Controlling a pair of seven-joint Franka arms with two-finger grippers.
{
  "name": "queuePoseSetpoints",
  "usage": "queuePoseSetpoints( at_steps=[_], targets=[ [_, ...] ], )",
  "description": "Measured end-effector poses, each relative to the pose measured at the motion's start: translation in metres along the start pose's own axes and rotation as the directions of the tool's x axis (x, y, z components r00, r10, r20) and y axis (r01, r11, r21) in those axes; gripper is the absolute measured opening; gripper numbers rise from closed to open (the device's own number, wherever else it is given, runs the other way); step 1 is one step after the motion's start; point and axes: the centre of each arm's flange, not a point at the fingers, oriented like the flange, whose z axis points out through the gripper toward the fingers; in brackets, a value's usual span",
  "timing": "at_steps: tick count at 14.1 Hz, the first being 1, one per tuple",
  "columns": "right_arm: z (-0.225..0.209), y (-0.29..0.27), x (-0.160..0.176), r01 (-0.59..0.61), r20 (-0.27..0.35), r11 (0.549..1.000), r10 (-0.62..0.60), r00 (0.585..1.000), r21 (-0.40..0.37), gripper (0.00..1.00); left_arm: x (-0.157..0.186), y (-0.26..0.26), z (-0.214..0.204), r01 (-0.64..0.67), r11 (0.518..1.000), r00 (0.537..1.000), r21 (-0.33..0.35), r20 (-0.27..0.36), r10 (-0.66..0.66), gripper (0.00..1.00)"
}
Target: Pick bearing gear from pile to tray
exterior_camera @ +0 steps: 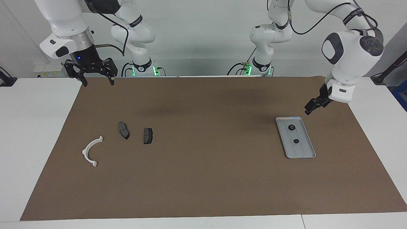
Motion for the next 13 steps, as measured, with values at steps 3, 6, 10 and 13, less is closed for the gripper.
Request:
queuePoseSetpoints(
  at_steps=[3,6,10,13],
  targets=[
    [0.0,0.0,0.0,0.0,0.0,1.0,0.0,1.0,0.0,1.0,-0.011,-0.003,-0.013,-0.001,1.0,1.0,0.006,0.02,0.001,1.0],
    [0.0,0.0,0.0,0.0,0.0,1.0,0.0,1.0,0.0,1.0,-0.011,0.001,-0.011,-0.008,1.0,1.0,0.007,0.022,0.008,1.0],
    [0.0,0.0,0.0,0.0,0.0,1.0,0.0,1.0,0.0,1.0,-0.014,0.011,-0.014,-0.037,0.999,0.999,0.006,0.016,0.037,1.0],
    [0.0,-0.002,0.0,0.0,-0.001,1.0,0.0,1.0,0.017,1.0,-0.014,0.013,-0.025,-0.065,0.998,0.998,-0.01,0.004,0.065,1.0]
  ],
)
